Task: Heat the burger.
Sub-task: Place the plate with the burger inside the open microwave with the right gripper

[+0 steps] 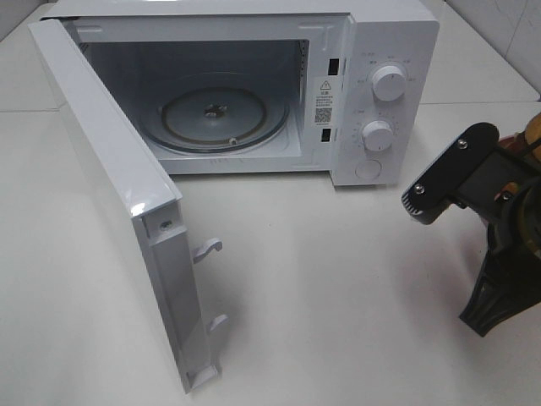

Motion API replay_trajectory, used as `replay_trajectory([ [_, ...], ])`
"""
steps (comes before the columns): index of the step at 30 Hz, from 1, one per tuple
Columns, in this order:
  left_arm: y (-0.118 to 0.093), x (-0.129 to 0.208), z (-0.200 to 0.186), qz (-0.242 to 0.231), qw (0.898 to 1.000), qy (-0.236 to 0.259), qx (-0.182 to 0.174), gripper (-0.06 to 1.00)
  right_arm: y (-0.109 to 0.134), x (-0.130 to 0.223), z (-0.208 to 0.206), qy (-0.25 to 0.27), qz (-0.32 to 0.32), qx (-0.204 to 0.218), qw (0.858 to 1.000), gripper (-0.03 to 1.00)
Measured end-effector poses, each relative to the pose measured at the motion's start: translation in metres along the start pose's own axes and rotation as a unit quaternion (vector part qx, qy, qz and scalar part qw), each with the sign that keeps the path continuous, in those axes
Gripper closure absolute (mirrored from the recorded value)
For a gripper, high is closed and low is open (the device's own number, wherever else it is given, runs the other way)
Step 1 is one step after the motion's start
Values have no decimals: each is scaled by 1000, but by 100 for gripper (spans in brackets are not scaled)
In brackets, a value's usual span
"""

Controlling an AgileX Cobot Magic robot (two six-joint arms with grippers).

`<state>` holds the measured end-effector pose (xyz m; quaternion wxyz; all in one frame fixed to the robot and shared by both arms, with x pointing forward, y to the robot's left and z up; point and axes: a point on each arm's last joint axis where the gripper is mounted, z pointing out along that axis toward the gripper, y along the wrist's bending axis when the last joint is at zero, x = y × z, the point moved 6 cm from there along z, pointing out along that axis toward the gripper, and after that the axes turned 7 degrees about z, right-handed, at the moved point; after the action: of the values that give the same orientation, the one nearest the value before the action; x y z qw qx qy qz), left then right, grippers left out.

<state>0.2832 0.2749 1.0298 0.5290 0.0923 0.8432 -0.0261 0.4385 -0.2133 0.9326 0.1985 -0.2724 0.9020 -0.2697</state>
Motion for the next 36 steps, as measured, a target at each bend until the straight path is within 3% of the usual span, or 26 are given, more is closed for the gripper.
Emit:
replay_trajectory([
  [9,0,0,0,0,1000,0,0,-3,29,-3,-19,-39,-55,-24,997,93],
  [25,0,0,0,0,1000,0,0,-3,53,-6,-36,-84,-143,-42,985,93],
  [30,0,0,0,0,1000,0,0,-3,57,-8,-37,-96,-176,-48,978,93],
  [36,0,0,0,0,1000,0,0,-3,65,-14,-40,-125,-254,-61,957,92],
])
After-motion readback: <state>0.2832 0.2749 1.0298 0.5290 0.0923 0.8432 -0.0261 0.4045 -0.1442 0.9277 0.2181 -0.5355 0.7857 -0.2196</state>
